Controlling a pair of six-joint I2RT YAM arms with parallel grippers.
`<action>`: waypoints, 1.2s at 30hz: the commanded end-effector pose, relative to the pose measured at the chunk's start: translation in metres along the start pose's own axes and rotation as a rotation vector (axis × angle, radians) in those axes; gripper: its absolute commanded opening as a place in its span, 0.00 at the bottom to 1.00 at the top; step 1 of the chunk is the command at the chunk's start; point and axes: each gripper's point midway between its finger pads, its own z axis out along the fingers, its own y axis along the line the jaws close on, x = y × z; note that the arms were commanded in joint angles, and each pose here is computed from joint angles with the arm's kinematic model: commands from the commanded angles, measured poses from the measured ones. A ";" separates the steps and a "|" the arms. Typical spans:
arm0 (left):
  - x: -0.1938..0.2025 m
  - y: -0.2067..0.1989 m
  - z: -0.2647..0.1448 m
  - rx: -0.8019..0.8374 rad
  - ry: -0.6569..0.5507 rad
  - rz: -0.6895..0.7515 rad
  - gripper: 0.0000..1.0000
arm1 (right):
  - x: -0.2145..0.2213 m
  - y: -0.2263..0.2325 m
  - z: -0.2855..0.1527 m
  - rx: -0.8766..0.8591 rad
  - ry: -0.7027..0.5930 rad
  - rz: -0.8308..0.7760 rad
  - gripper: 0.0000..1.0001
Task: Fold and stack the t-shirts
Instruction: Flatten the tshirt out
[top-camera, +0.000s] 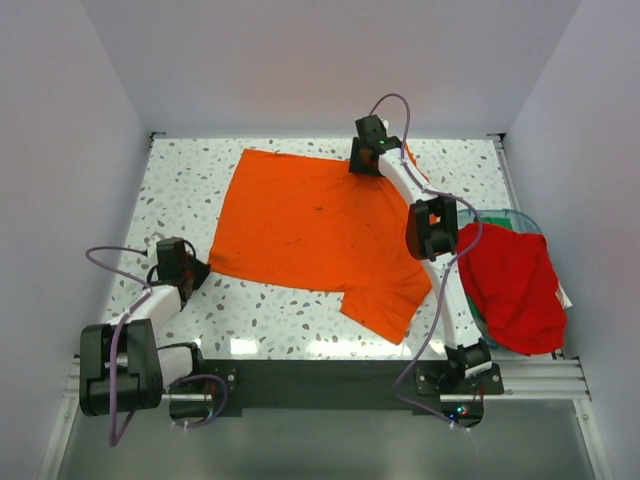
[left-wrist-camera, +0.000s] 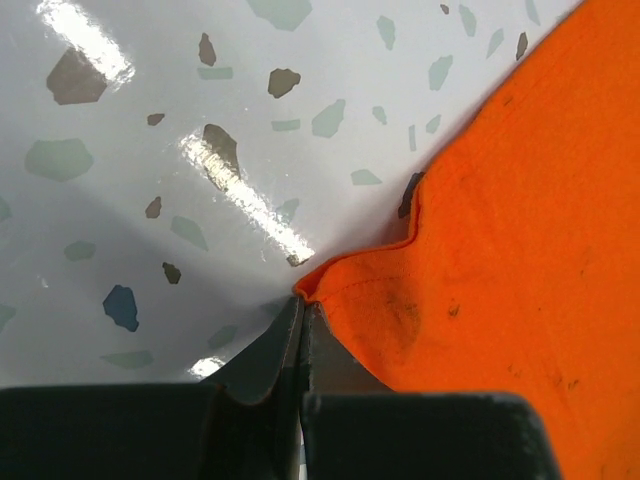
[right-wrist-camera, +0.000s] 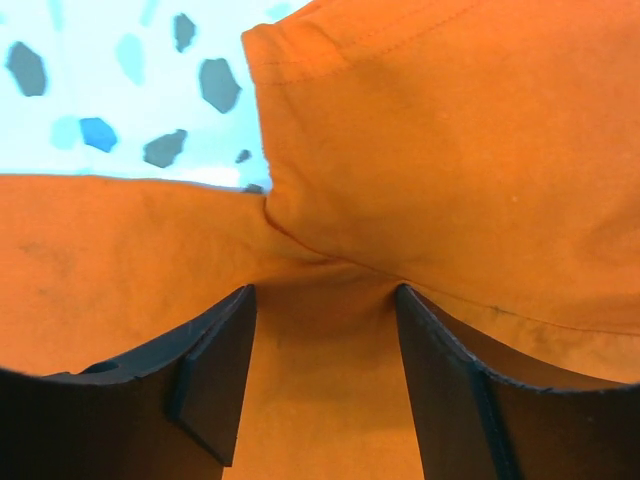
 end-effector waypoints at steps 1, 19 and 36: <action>0.001 -0.007 0.004 0.035 0.003 -0.019 0.00 | 0.028 0.025 0.028 -0.149 0.067 -0.032 0.64; 0.007 -0.004 -0.004 0.010 0.014 -0.012 0.00 | -0.024 0.099 0.006 -0.408 -0.164 -0.142 0.98; 0.009 0.010 -0.010 -0.020 -0.012 -0.009 0.00 | -0.020 -0.011 -0.199 -0.182 -0.146 0.076 0.99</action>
